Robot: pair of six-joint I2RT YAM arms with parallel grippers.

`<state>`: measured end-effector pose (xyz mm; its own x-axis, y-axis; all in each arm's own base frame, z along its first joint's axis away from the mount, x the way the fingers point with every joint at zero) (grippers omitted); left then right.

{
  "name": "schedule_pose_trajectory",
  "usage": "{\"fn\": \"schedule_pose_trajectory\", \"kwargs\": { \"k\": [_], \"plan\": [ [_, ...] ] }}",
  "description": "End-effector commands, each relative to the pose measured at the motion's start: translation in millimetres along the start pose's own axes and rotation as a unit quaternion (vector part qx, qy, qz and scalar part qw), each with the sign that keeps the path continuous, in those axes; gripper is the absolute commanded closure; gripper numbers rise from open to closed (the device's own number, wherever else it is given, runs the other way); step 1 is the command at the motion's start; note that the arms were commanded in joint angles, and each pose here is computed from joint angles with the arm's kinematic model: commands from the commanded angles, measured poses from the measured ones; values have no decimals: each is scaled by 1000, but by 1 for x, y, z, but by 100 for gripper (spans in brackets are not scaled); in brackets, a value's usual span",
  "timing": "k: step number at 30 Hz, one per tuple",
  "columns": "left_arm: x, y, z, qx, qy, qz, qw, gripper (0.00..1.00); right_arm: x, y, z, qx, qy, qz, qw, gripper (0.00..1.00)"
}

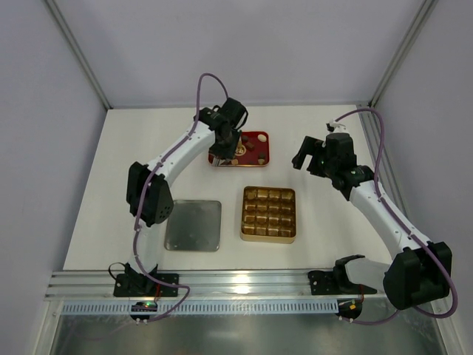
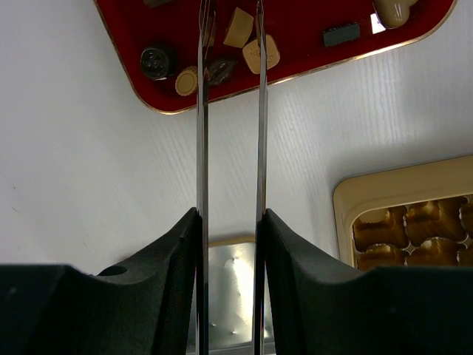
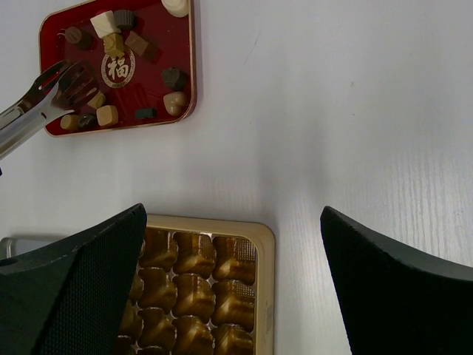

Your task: Pack the chocolate

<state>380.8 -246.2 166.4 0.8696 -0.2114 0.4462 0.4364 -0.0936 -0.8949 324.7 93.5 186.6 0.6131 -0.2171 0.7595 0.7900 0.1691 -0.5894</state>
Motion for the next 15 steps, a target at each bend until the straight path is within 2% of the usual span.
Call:
{"fn": "schedule_pose_trajectory", "kwargs": {
  "k": [1,15],
  "plan": [
    [14,-7,1,-1,3,-23,1000,62,15,-9,6,13,-6,-28,1000,0],
    [7,6,4,11,10,-9,1000,62,14,-8,5,12,-5,-27,1000,0]
  ]
}}
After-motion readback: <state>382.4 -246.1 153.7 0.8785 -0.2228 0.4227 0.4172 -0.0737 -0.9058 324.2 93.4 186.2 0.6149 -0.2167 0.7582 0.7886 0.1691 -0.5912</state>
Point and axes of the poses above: each gripper's point midway between its finger pads, its own y axis out along the fingers, its own z axis along the line the jaws close on, x = y × z, the point moved 2 cm from there along -y, back along the fingers, and after that the axes turned 6 degrees about -y, right-handed, at the moved point
